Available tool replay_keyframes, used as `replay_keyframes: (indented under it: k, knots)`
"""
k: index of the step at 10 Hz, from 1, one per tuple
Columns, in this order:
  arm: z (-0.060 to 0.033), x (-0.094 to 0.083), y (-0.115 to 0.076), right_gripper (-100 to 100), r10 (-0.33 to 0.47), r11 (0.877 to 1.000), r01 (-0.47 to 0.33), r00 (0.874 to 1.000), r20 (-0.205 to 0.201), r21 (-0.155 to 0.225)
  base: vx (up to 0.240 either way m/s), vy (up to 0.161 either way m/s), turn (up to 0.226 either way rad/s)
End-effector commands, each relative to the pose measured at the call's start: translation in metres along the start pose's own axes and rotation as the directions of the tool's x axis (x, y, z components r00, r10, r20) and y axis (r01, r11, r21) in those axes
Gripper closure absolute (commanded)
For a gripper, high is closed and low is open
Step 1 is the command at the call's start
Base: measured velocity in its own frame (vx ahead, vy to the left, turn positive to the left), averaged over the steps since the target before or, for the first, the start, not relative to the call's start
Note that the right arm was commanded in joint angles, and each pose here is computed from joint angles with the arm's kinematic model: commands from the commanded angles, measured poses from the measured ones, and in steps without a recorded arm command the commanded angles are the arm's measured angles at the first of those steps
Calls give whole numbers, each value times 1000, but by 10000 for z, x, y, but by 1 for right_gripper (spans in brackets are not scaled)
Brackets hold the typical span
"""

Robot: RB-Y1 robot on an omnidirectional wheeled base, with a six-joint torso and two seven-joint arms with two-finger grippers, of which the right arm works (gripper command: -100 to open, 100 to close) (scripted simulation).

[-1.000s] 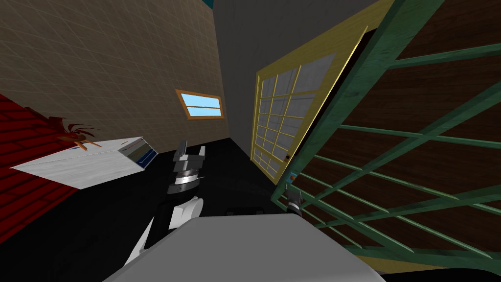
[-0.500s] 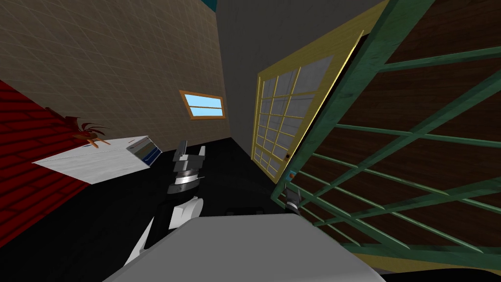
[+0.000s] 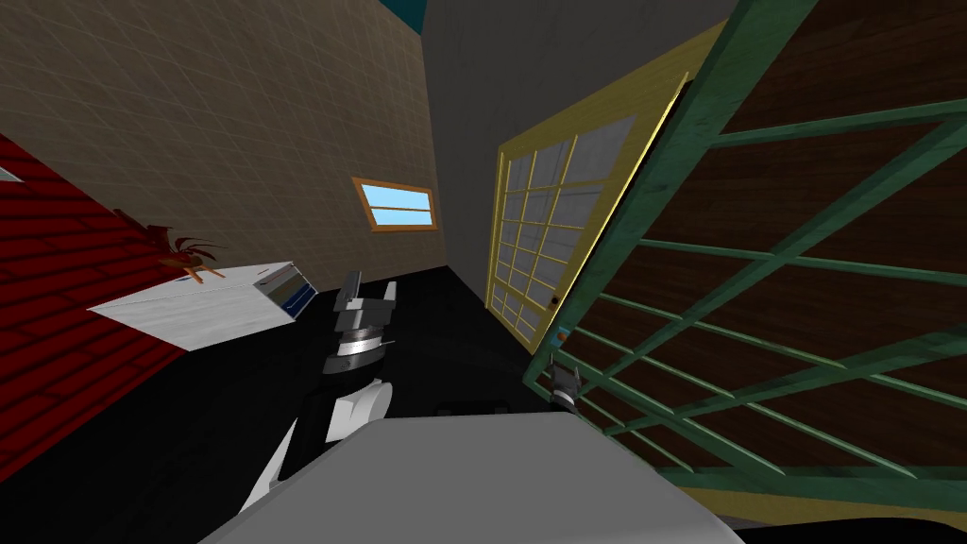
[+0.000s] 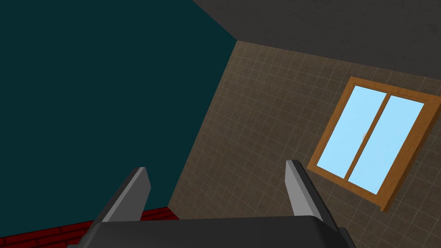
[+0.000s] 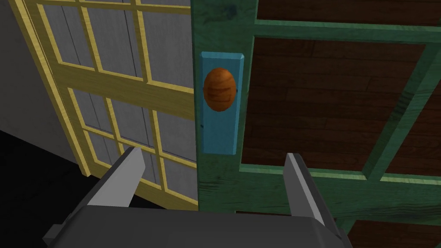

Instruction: Pull the door open

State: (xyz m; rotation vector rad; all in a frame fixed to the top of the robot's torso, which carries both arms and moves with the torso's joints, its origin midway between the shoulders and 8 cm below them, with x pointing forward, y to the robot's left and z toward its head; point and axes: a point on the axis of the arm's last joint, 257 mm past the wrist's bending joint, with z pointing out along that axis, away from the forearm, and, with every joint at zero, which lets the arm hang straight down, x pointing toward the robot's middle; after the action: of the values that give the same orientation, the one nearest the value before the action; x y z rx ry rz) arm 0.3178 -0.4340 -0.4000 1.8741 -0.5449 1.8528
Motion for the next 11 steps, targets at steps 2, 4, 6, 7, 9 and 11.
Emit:
replay_keyframes:
  k: [2, 4, 6, 7, 9, 11]
  knots:
    - [18, -17, 193, -100, 5, 1000, -5, 1000, -1, -1, 147, 15, 2]
    - [37, -37, 375, -100, 5, 1000, -5, 1000, -1, -1, 192, 16, 3]
    - [52, -46, 507, -100, 6, 1000, -6, 1000, -1, -1, 109, -5, 3]
    - [67, -49, 642, -100, 6, 1000, -6, 1000, -1, -2, 112, 12, 6]
    - [90, -46, 834, -100, 6, 1000, -6, 1000, -2, -3, 134, -1, 2]
    - [103, -40, 944, -100, 6, 1000, -6, 1000, -3, -4, 136, -3, 5]
